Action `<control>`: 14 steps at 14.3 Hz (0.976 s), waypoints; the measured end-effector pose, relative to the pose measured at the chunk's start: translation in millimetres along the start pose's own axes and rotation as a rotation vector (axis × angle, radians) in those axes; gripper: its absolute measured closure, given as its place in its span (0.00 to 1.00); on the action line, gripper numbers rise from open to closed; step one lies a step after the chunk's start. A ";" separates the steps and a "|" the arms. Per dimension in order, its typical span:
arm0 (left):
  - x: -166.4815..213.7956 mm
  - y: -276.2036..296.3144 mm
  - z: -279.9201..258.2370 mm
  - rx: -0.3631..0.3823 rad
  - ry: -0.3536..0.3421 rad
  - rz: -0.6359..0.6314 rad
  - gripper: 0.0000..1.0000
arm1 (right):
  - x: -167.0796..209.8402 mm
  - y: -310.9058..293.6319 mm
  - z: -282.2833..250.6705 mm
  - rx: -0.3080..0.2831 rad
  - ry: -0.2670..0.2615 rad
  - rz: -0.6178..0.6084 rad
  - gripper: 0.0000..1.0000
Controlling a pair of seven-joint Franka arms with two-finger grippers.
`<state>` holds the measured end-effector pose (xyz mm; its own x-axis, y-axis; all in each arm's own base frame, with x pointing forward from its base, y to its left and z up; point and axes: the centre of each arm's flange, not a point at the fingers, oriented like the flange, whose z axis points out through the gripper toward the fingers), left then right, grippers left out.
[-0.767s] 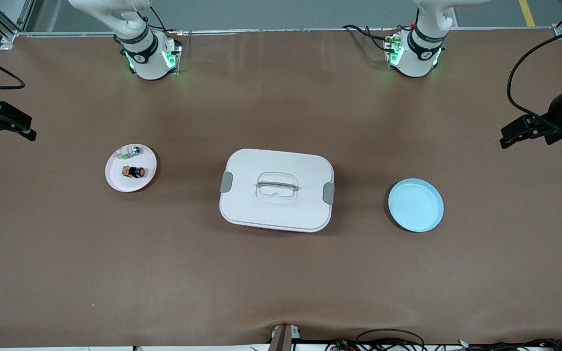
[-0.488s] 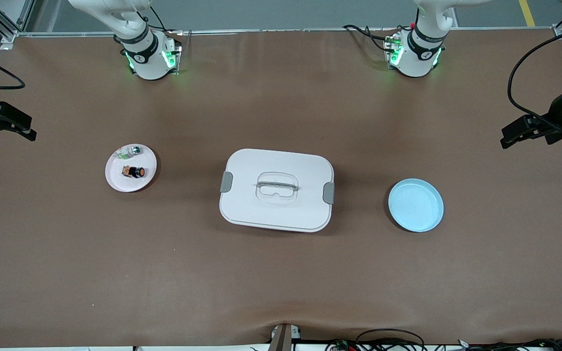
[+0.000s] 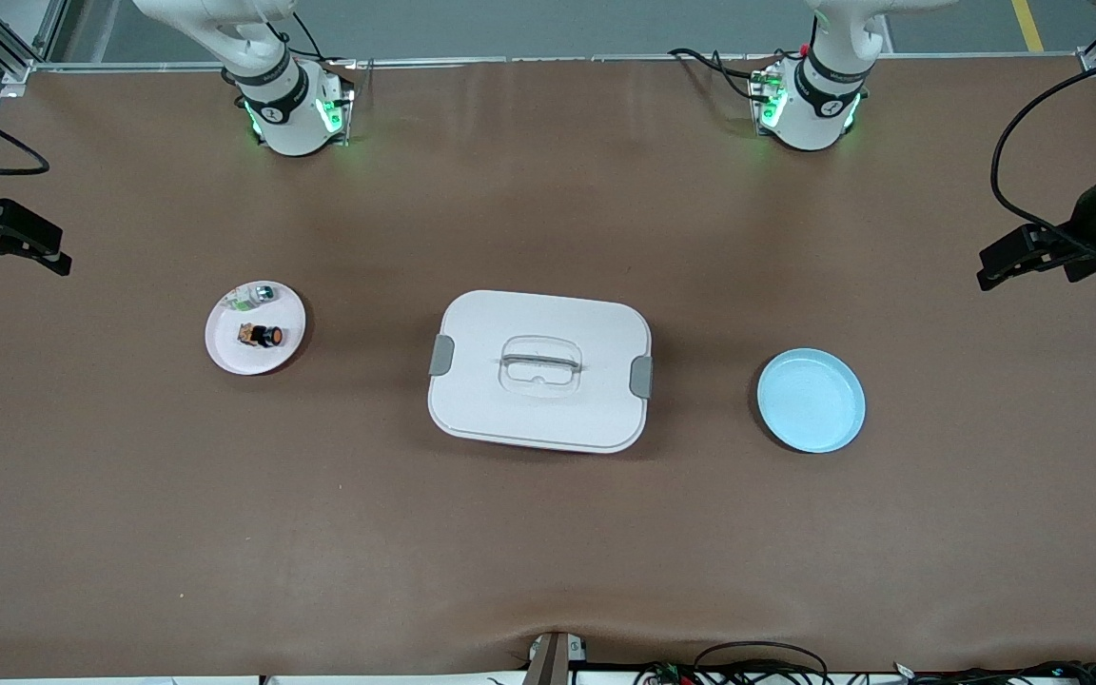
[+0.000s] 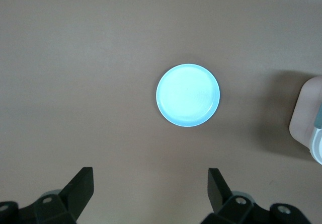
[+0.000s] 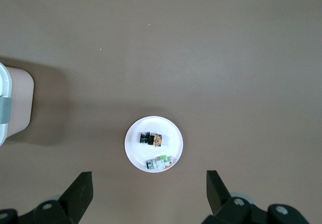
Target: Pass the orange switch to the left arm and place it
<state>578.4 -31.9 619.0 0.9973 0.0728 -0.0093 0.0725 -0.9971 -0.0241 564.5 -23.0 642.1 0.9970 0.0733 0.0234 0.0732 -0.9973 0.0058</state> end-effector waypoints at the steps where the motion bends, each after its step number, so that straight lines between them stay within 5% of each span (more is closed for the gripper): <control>1: 1.2 2.9 3.4 0.000 -0.006 0.005 0.00 | 0.1 0.0 0.1 0.000 0.000 0.000 0.00; 14: 11.3 -24.2 23.8 0.007 -0.054 -0.015 0.00 | 4.9 -9.7 7.5 0.001 -0.013 -0.019 0.00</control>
<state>587.7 -6.3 595.7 0.9941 0.0888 -0.0624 0.0869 -0.9957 -0.0320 568.9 -13.0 634.7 0.9957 0.0918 0.0103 0.0918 -0.9958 0.0049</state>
